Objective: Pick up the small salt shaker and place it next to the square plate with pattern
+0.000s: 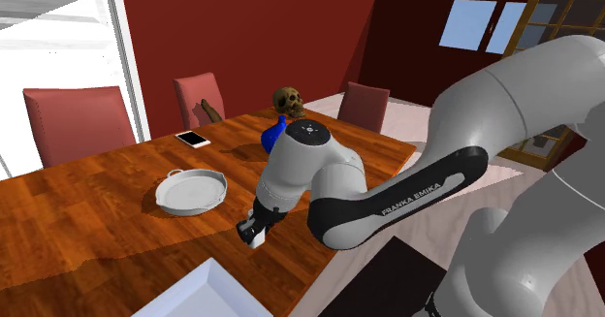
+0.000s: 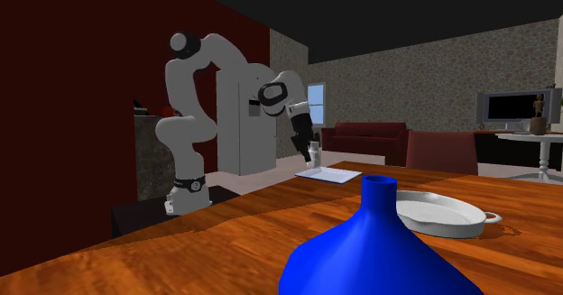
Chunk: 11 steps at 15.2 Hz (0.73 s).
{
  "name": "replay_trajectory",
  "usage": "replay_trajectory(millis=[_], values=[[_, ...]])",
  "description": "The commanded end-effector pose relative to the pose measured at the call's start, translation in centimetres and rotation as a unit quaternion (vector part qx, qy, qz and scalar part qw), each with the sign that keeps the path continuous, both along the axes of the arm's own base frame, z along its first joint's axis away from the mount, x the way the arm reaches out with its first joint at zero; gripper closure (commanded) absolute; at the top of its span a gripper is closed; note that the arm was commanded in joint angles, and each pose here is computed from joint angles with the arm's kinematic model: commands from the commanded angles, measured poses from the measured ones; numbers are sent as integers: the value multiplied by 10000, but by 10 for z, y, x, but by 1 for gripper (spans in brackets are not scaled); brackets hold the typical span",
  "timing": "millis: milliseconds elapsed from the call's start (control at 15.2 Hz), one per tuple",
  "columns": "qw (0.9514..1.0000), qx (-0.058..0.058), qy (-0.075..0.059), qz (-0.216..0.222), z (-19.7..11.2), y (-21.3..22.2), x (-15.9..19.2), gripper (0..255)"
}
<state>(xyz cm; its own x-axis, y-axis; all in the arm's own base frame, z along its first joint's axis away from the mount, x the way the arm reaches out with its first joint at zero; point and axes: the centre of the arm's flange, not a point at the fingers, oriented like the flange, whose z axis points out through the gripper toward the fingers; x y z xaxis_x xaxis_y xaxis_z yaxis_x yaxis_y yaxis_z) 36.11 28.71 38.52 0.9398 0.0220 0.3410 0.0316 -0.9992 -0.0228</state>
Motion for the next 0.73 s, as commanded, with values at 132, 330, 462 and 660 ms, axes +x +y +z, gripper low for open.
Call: replay_trajectory(millis=[132,330,462,660], values=[[10000,3,-2,1,-21,1,0,255],[10000,3,-2,1,-37,1,0,255],[10000,3,-2,1,-48,1,0,255],[10000,3,-2,1,-65,1,0,255]])
